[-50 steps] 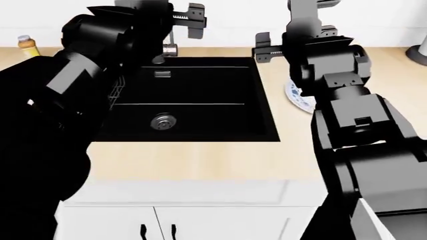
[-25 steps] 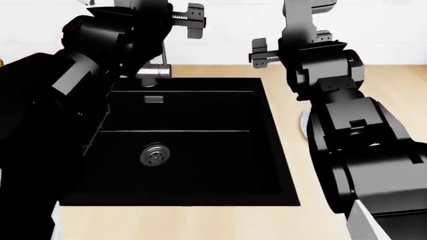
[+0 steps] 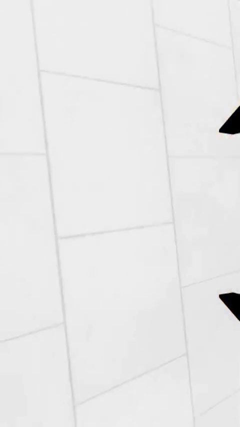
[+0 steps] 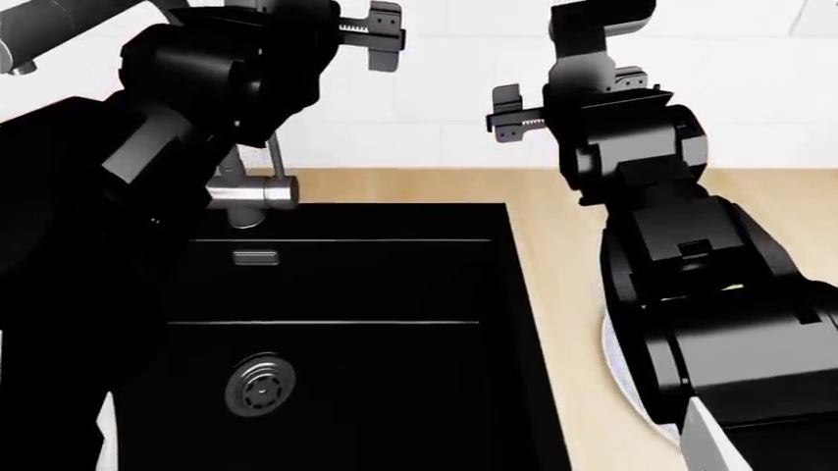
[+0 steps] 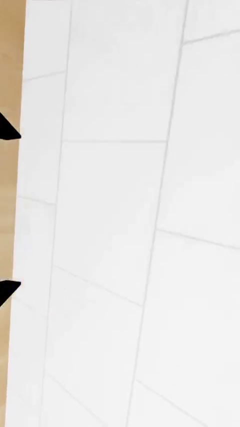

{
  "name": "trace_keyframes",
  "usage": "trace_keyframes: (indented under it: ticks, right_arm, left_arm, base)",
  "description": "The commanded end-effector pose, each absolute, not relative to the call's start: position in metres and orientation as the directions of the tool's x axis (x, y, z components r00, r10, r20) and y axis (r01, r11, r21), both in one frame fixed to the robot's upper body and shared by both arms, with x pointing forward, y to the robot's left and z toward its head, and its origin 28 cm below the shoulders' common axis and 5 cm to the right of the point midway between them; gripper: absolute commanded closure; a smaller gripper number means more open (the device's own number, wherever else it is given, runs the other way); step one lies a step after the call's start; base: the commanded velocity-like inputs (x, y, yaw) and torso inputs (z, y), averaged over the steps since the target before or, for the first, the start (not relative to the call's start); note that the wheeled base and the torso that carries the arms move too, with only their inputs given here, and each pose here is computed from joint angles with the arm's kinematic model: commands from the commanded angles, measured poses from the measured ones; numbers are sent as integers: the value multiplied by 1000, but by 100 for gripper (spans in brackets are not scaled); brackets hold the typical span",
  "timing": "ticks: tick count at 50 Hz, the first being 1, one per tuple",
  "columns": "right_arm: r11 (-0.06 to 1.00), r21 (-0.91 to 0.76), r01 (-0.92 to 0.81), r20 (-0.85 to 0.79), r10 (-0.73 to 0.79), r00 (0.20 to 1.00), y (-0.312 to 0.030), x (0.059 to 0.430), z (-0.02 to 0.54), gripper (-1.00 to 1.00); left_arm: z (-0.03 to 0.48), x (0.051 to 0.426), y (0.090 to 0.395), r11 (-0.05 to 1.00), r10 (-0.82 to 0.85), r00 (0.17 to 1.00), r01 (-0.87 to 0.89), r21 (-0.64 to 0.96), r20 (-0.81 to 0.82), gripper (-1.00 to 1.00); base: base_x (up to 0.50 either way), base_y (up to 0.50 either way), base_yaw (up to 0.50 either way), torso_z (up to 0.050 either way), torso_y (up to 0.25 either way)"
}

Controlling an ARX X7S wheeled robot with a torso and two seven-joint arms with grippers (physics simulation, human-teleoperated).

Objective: Pick the cheese from the counter and place it in the sink. Then turn on the sink faucet.

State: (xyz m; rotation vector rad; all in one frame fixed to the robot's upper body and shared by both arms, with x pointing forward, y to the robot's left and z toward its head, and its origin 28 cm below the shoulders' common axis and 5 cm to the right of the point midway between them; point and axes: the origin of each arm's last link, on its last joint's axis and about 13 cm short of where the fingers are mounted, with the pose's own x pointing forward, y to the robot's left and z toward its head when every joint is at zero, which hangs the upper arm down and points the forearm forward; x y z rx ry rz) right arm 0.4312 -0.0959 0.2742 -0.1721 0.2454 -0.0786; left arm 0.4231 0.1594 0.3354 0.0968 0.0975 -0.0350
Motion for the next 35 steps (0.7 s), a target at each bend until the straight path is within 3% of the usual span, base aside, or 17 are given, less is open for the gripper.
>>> trace_keyframes:
  ticks: [1,8,14,35]
  right_arm:
    - [980,-192,58,-239,-104,965,-96,431,276,-100]
    - [974,-216,72,-216,-119,969,-95,432,274,-100]
    - [975,-208,74,-227,-121,966,-95,432,271,-100]
    - [979,-187,81,-232,-124,965,-95,431,270,-100]
  left_arm:
    - [338,423,161,994,-19,996,28,101,-90,-100]
    - [339,423,162,995,-13,996,22,98,-90,-100]
    - [339,423,163,995,-15,996,24,95,-92,-100]
    - [335,424,162,995,-23,995,32,95,-99,-100]
  base:
    - [500,11,0,0,0]
    - [0,0,0,0,0]
    - [1,500,0,0,0]
    - [71,-1,0,0,0]
